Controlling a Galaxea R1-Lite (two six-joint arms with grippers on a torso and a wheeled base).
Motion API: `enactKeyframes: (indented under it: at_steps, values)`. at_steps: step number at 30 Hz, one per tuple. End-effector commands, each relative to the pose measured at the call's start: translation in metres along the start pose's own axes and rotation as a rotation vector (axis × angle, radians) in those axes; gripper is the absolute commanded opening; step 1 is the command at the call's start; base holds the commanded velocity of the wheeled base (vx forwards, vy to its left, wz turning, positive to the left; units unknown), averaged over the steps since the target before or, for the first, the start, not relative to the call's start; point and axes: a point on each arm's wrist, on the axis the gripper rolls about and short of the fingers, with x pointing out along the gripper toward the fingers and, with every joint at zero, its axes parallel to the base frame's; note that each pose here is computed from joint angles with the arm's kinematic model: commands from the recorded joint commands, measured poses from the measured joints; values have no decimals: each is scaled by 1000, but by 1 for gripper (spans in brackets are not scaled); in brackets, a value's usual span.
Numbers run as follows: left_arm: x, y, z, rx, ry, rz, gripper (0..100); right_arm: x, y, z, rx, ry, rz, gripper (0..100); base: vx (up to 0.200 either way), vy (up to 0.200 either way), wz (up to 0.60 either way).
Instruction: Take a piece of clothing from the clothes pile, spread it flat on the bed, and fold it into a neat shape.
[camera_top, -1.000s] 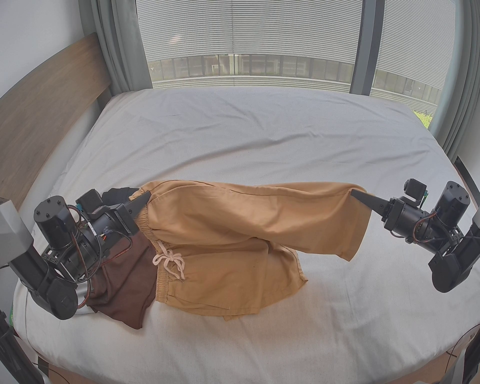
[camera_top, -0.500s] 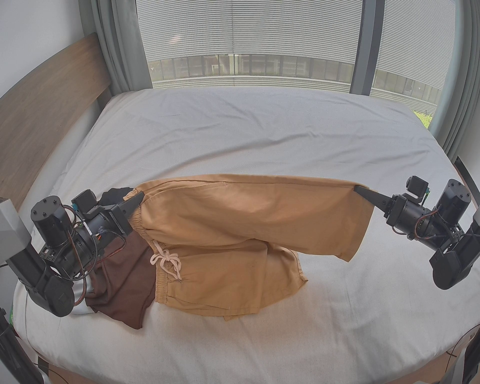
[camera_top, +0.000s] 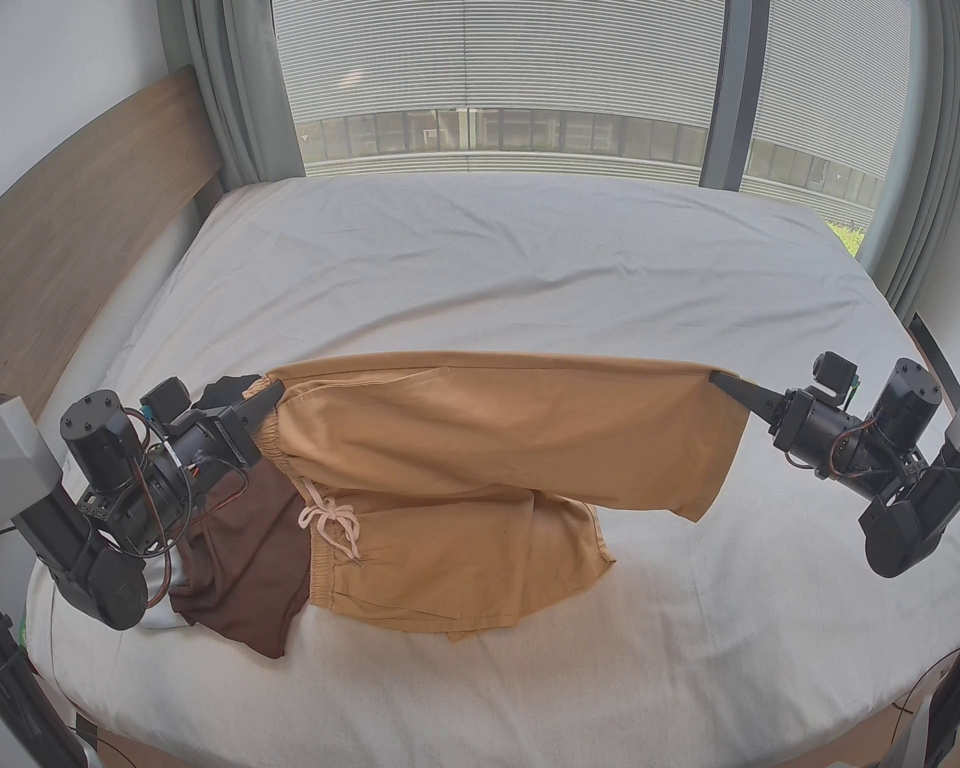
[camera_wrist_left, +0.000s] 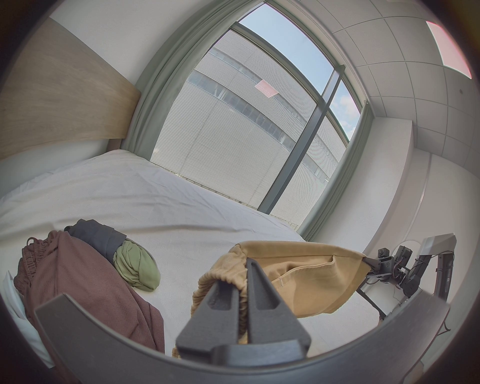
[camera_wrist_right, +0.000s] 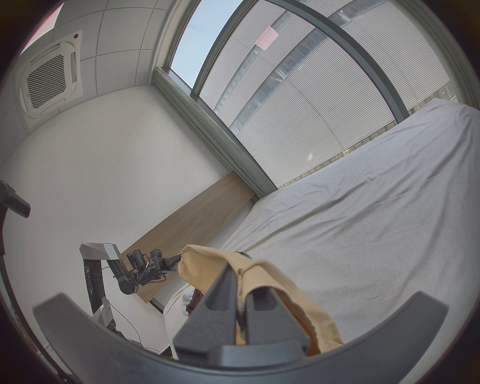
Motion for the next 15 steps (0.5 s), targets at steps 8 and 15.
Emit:
enactKeyframes:
  at_steps: [8,15]
  values:
    - [0,2,-1,-2,1,7,0,-1,-6,-1,5,0,-15,0,0,0,0]
    - [0,2,-1,-2,1,7,0,-1,-8,-1,5,-1,-20,0,0,0,0]
